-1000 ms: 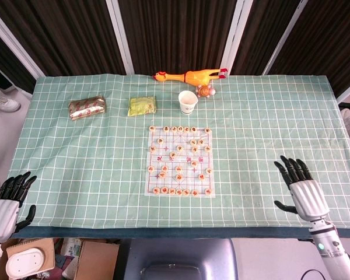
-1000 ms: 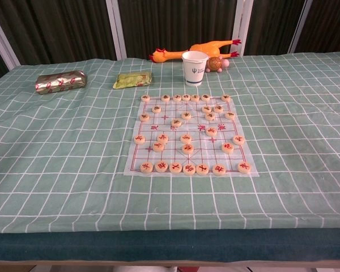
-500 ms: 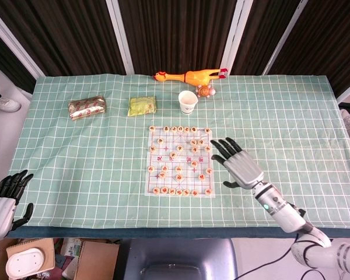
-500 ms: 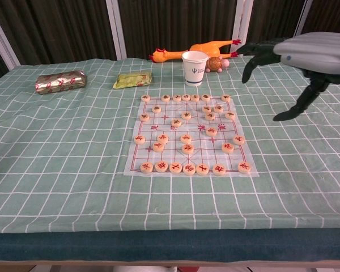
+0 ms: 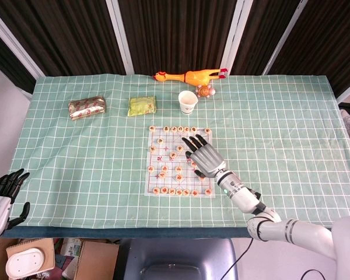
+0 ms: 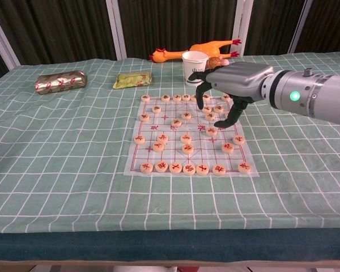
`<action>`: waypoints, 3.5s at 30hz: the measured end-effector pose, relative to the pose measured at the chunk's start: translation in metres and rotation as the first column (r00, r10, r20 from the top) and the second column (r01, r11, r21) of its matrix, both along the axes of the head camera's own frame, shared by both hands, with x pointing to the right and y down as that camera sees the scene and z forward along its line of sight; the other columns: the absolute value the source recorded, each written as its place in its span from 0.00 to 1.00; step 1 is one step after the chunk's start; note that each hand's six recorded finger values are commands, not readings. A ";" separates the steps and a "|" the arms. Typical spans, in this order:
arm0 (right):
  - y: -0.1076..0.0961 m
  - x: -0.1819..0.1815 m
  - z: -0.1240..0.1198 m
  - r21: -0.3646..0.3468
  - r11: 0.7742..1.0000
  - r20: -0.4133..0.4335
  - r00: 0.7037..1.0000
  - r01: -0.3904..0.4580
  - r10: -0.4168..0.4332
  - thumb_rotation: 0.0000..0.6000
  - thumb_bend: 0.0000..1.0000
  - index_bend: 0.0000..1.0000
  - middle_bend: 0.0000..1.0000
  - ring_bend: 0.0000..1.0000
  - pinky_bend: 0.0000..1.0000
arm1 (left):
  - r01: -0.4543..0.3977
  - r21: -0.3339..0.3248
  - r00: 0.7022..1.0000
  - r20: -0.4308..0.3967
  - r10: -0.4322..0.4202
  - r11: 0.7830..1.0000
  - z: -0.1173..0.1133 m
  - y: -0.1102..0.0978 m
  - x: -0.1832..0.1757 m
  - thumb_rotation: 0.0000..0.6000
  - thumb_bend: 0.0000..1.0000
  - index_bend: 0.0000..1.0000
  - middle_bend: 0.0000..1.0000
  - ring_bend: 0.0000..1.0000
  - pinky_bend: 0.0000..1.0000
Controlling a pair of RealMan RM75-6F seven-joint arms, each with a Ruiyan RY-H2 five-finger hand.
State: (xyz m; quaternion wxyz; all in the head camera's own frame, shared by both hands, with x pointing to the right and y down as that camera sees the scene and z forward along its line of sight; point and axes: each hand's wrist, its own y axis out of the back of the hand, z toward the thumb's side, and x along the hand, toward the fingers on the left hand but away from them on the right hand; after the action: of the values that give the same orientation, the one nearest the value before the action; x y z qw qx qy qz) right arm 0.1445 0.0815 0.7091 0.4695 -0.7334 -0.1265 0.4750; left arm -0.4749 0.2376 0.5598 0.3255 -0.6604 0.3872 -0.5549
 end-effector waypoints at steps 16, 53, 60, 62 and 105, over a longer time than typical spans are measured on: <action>0.003 -0.050 0.042 -0.027 0.999 0.000 1.000 0.028 -0.028 1.00 0.43 0.58 0.01 0.00 0.00 | 0.040 0.003 0.999 0.005 -0.040 0.999 0.001 -0.004 -0.007 1.00 0.49 0.00 0.00 0.00 0.08; 0.008 -0.055 0.057 -0.045 0.997 -0.053 0.997 0.060 -0.063 1.00 0.44 0.64 0.03 0.00 0.00 | 0.060 0.013 0.998 0.002 -0.060 0.998 -0.001 -0.008 -0.012 1.00 0.49 0.00 0.00 0.00 0.08; 0.006 -0.055 0.054 -0.038 0.998 -0.042 0.998 0.050 -0.051 1.00 0.45 0.68 0.06 0.00 0.00 | 0.059 0.010 0.998 0.001 -0.059 0.998 0.000 -0.008 -0.012 1.00 0.49 0.00 0.00 0.00 0.07; 0.004 -0.055 0.051 -0.035 0.999 -0.030 0.999 0.039 -0.040 1.00 0.45 0.68 0.06 0.00 0.00 | 0.059 0.008 0.998 0.002 -0.059 0.998 0.000 -0.008 -0.012 1.00 0.49 0.00 0.00 0.00 0.07; -0.042 -0.082 0.073 -0.048 0.985 -0.009 0.986 -0.166 0.166 1.00 0.45 0.68 0.09 0.00 0.00 | 0.091 -0.020 0.996 0.018 -0.090 0.996 0.009 -0.013 -0.017 1.00 0.49 0.00 0.00 0.00 0.08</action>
State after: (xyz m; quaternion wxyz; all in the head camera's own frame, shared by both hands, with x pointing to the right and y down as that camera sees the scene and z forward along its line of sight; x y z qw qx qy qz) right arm 0.0628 0.0390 0.7822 0.4106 -0.7304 -0.1745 0.5171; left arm -0.4916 0.2244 0.5684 0.2966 -0.6406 0.4082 -0.5788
